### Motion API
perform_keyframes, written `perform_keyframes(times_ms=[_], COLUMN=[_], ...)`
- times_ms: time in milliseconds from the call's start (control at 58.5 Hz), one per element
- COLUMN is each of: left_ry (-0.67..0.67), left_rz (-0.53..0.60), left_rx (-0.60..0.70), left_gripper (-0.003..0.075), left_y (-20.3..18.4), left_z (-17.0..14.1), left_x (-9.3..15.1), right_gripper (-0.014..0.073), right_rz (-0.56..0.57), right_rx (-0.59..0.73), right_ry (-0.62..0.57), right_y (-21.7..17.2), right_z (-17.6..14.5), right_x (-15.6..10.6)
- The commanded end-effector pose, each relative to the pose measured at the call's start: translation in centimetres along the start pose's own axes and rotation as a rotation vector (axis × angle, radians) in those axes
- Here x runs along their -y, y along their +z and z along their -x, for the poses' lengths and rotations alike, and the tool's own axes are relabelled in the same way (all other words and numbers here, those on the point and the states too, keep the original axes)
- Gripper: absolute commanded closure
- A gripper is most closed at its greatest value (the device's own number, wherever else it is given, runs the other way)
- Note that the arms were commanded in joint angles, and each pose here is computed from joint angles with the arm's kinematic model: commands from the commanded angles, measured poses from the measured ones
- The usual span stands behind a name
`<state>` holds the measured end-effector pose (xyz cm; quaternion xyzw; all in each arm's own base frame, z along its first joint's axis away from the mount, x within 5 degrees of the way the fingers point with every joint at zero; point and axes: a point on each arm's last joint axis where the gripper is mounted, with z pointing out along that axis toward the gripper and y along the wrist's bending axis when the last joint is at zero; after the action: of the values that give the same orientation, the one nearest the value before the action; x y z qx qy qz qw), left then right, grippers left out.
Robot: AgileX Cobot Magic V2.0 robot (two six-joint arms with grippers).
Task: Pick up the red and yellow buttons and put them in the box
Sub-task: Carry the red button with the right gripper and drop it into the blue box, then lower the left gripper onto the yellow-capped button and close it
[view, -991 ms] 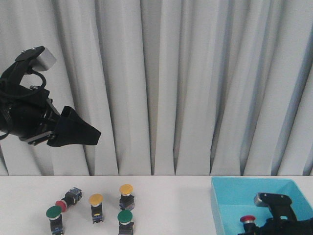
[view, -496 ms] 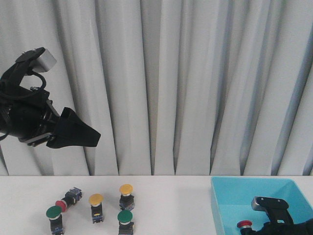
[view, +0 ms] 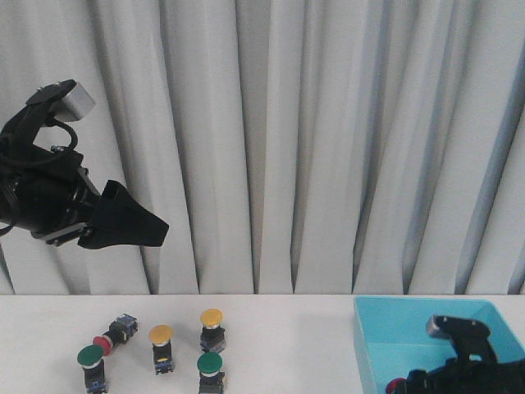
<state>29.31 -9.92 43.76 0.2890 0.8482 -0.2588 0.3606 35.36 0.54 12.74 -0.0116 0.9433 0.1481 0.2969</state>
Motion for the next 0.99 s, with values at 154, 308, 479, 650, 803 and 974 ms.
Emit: perform_keyframes(times_ms=[154,308,479,650,803,974], left_ry=[0.019,0.019,0.035,0.070,0.082,0.086], left_rz=[-0.011,-0.011,0.022,0.086,0.129,0.156], left_rx=[0.098,0.098,0.077,0.011,-0.032,-0.048], left_gripper=[0.0277,0.0277,0.0277,0.0277,0.0277,0.0277], left_y=[-1.8,-1.8,-1.8,-1.8,-1.9,-1.4], left_z=[1.1,1.1,0.9,0.3,-0.1,-0.2], left_x=[1.5,1.5,1.2,0.6,0.2,-0.5], right_gripper=[0.0123,0.0198,0.0379,0.0570,0.0599,0.0595], right_rz=[-0.017,0.095,0.331,0.497,0.483,0.468], right_rx=[0.295,0.426,0.537,0.688,0.860,0.959], right_ry=[-0.064,-0.137,-0.282,-0.419,-0.515,-0.567], right_y=[-8.8,-14.5,-21.6,-29.1,-34.8,-38.9], right_z=[5.0,6.0,4.9,2.3,-0.7,-4.4], right_x=[-2.2,-5.2,-9.8,-13.7,-15.7,-17.1])
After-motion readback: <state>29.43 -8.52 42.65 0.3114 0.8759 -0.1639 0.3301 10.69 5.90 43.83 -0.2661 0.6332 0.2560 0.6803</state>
